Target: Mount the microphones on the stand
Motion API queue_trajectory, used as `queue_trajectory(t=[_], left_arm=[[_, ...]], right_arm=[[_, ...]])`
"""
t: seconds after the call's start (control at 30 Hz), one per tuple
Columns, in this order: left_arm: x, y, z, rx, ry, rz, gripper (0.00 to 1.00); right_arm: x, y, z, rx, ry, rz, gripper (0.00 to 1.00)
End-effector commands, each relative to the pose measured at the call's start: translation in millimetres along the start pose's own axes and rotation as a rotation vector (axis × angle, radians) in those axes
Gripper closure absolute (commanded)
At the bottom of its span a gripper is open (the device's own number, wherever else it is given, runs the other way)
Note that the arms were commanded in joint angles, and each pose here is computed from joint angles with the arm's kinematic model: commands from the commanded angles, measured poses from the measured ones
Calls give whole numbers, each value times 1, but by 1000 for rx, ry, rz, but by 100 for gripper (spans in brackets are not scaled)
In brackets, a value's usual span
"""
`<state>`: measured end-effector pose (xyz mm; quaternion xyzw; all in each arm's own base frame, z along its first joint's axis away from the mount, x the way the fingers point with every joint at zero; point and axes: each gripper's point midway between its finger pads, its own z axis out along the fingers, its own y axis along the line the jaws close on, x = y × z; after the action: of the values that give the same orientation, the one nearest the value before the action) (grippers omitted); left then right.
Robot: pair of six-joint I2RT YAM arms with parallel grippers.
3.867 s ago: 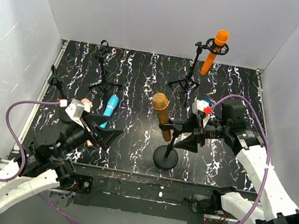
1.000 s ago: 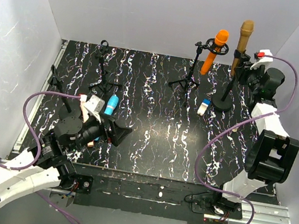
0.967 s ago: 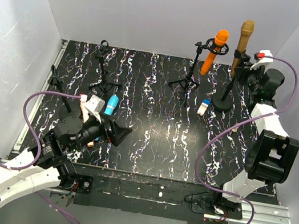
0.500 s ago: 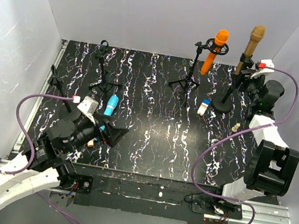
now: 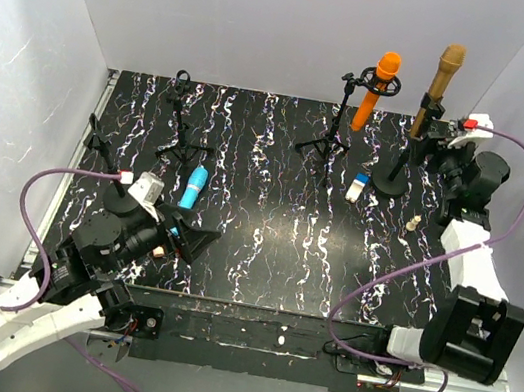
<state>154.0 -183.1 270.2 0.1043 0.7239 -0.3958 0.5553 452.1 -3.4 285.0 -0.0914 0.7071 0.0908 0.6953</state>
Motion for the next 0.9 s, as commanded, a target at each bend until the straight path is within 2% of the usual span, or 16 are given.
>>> queue_trajectory(t=[0.0,0.17,0.3,0.47,0.57,0.67,0.87], left_arm=[[-14,-7,-5,10,-7,25,2],[-8,-10,12,12,84,112,2],[8,4,37,-74,190,153,2],[28,24,72,-172,296,174,2],[38,50,88,-264,361,162,2],[44,84,97,-390,411,164,2],[71,142,88,-663,514,228,2]], right_arm=[[2,14,-31,-28,54,-3,19],[28,57,-77,-206,225,10,19],[38,103,-121,-413,340,58,18],[45,166,-176,-753,378,202,19],[57,172,-181,-785,360,223,19],[71,168,-177,-738,337,199,18],[75,168,-181,-743,335,202,18]])
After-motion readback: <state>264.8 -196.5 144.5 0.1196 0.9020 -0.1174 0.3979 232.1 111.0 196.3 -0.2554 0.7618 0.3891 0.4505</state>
